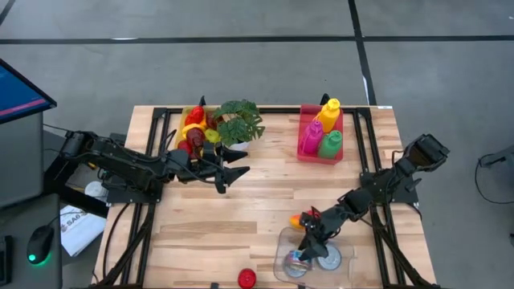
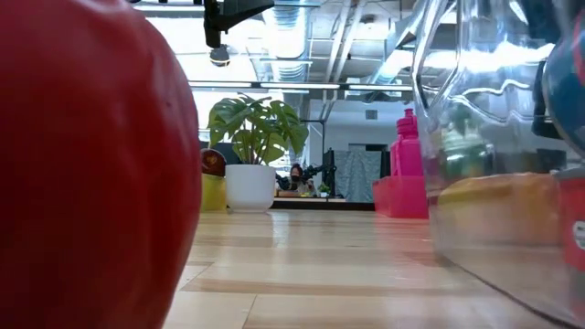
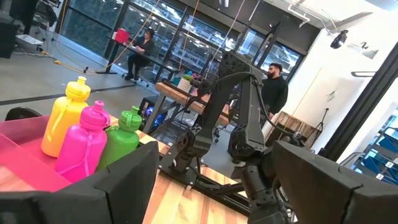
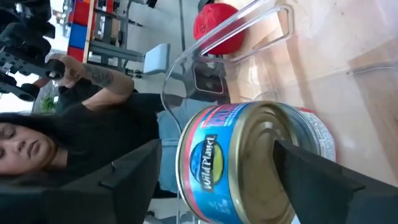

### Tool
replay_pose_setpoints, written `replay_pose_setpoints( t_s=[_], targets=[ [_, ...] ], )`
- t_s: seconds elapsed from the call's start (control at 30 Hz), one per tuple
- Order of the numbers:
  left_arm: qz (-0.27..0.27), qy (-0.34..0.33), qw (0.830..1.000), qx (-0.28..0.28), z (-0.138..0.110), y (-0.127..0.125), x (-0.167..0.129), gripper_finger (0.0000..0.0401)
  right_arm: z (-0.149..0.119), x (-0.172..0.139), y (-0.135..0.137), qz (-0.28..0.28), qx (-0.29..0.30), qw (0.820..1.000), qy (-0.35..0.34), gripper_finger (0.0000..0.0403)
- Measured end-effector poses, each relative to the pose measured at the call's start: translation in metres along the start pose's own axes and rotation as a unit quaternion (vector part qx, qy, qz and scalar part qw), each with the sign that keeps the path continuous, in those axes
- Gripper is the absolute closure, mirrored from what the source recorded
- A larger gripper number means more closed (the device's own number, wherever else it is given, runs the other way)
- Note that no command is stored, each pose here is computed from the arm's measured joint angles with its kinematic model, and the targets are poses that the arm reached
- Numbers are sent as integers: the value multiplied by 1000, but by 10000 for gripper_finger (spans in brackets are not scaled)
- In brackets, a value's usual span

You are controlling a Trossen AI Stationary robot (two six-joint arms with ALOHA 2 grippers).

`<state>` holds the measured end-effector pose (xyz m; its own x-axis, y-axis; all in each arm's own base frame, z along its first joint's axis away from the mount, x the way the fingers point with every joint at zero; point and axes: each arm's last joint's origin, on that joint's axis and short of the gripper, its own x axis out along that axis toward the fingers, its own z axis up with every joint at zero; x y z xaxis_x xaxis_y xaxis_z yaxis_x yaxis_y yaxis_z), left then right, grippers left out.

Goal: Pick & Place Food Item
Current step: Put the blue pink tuna can into the transparent bin

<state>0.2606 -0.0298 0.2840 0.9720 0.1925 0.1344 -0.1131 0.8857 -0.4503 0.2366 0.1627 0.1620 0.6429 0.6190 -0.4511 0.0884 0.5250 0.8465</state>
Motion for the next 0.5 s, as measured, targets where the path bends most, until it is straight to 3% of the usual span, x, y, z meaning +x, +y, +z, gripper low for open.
replay_pose_setpoints(
  t_s=[0.17, 0.5],
  targets=[
    [0, 0, 1000, 0, 0, 0, 0, 96, 4, -10, 2, -6, -33, 999, -6, 99],
    [0, 0, 1000, 0, 0, 0, 0, 96, 15, -52, 10, -71, -68, 994, -57, 118]
  ],
)
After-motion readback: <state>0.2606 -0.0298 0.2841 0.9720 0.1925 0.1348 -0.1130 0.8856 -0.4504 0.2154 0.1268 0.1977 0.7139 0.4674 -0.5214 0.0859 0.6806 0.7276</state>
